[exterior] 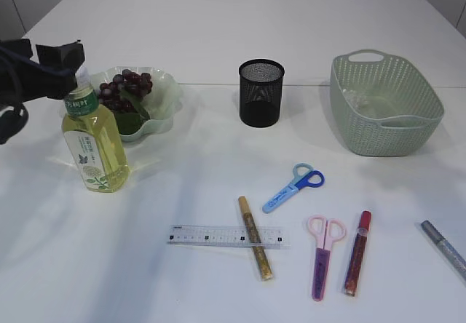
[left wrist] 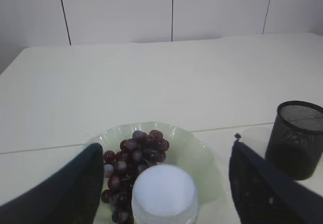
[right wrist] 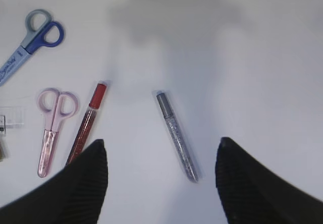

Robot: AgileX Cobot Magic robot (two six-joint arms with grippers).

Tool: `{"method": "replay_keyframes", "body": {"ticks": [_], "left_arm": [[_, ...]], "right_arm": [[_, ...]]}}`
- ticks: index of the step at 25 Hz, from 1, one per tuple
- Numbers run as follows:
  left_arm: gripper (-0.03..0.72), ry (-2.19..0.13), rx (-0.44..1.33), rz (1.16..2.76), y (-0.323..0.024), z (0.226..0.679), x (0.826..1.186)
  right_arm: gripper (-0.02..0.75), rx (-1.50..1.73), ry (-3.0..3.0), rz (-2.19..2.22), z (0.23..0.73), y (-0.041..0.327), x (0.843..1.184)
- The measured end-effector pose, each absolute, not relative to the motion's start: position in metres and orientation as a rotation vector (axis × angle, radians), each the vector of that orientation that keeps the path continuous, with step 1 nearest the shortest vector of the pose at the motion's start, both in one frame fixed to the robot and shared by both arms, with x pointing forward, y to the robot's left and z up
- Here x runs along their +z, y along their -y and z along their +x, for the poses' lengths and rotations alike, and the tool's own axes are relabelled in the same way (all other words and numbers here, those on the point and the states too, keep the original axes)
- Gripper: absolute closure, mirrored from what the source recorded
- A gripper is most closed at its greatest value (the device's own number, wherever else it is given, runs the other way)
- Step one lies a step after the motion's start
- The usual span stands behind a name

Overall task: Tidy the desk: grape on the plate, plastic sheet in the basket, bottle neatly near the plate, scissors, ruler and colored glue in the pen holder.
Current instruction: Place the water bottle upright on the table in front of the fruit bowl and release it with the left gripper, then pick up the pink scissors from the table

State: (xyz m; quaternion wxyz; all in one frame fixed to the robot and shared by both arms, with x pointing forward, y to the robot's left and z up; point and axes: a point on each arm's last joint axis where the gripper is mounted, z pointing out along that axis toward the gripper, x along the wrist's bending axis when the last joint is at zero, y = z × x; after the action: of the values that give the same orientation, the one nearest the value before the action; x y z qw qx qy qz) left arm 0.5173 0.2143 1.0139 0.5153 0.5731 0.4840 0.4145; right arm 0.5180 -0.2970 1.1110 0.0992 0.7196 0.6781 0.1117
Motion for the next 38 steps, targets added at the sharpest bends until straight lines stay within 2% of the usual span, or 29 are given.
{"method": "replay_keyframes", "body": {"ticks": [4,11,20,24,31,38], "left_arm": [[0.136,-1.178,0.938,1.415,-0.217,0.502,1.031],[0.212,-1.149,0.889,1.548,-0.221,0.472,1.051],[0.219,-1.229,0.614,1.858,-0.215,0.453,1.063],[0.219,-1.267,0.523,1.94,-0.213,0.45,1.072],[0.219,-1.569,0.399,2.03,-0.224,0.439,1.078],[0.219,-1.84,0.307,2.234,-0.242,0.418,1.067]], "right_arm": [[0.214,0.34,-2.007,2.133,0.518,0.296,1.111],[0.214,0.388,-2.017,2.161,0.518,0.292,1.111],[0.214,0.433,-2.025,2.186,0.518,0.289,1.112],[0.214,0.478,-2.033,2.21,0.518,0.285,1.112],[0.214,0.509,-2.038,2.227,0.518,0.283,1.113],[0.213,0.524,-2.025,2.251,0.518,0.282,1.113]]}}
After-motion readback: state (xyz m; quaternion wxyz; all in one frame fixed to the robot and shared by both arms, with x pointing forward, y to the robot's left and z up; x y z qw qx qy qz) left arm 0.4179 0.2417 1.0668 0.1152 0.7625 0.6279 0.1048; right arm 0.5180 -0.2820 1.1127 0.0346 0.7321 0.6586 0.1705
